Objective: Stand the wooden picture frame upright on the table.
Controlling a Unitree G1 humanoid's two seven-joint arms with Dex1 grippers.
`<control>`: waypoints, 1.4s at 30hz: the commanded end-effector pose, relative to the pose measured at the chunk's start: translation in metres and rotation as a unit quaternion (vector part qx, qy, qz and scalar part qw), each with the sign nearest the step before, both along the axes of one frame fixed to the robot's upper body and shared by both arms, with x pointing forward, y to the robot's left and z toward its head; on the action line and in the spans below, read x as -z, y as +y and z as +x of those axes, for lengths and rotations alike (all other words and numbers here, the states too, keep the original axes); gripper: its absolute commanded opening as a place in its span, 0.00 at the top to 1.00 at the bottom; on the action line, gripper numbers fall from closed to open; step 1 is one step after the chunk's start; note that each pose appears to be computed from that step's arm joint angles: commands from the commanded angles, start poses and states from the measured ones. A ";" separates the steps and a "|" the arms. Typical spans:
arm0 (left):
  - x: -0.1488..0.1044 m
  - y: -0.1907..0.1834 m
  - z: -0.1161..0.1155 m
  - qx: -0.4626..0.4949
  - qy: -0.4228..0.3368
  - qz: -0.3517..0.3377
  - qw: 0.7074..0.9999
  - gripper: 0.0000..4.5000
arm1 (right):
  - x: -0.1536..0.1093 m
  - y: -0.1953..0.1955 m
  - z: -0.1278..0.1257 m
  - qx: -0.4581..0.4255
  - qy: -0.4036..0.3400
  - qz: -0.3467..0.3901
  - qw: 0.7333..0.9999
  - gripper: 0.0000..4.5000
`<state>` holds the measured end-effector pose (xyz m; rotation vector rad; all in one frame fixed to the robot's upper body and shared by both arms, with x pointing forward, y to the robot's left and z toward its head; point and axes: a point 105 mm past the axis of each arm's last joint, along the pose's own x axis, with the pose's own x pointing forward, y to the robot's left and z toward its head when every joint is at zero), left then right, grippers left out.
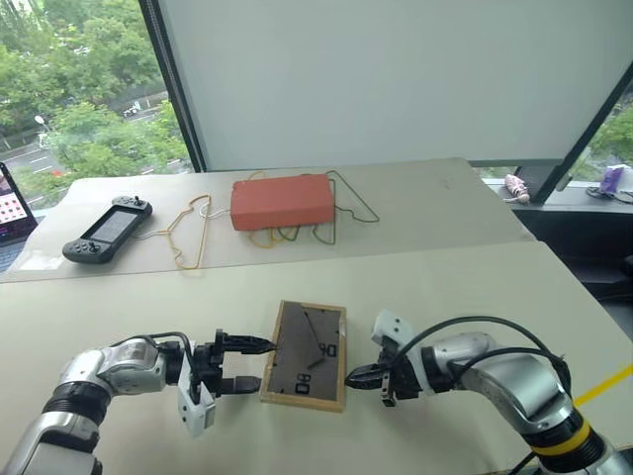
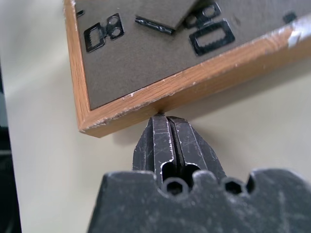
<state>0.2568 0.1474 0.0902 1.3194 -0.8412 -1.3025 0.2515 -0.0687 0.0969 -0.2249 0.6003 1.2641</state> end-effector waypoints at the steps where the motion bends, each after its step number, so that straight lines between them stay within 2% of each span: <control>1: 0.012 -0.006 -0.002 0.005 0.014 0.014 1.000 0.02 | -0.007 0.011 -0.005 -0.019 -0.003 0.015 1.000 1.00; 10: 0.006 -0.001 -0.006 0.000 0.017 -0.011 1.000 0.02 | -0.001 0.001 -0.006 -0.004 0.004 0.004 1.000 1.00; 14: 0.004 0.007 -0.010 -0.002 0.021 -0.011 1.000 0.24 | 0.002 -0.013 0.001 0.014 -0.002 -0.010 1.000 1.00; 18: 0.005 0.008 -0.012 -0.002 0.023 -0.005 1.000 0.59 | -0.001 -0.021 0.007 0.031 -0.008 -0.011 0.999 1.00; 21: 0.006 0.008 -0.013 -0.005 0.022 -0.009 1.000 0.71 | -0.006 -0.024 0.009 0.038 -0.013 -0.006 0.999 1.00; 26: 0.005 0.002 -0.012 -0.009 0.015 -0.017 1.000 0.72 | -0.020 -0.036 0.018 0.070 -0.040 0.001 0.997 1.00; 30: -0.002 -0.004 -0.006 -0.015 -0.007 -0.034 0.999 0.72 | -0.062 -0.058 0.040 0.133 -0.093 0.027 0.986 1.00; 32: -0.004 -0.006 -0.006 -0.011 -0.015 -0.034 0.999 0.72 | -0.086 -0.055 0.047 0.144 -0.106 0.063 0.982 1.00; 34: -0.005 -0.007 -0.006 -0.009 -0.025 -0.032 0.999 0.72 | -0.101 -0.045 0.051 0.140 -0.107 0.087 0.981 1.00; 36: -0.005 -0.008 -0.005 -0.008 -0.025 -0.031 0.999 0.72 | -0.109 -0.015 0.048 0.099 -0.088 0.119 0.984 0.87; 37: -0.004 -0.009 -0.005 -0.007 -0.024 -0.032 0.999 0.72 | -0.110 -0.003 0.046 0.083 -0.071 0.132 0.985 0.83; 42: -0.003 -0.012 -0.005 -0.001 -0.025 -0.034 0.999 0.72 | -0.102 0.020 0.048 0.067 0.007 0.142 0.988 0.45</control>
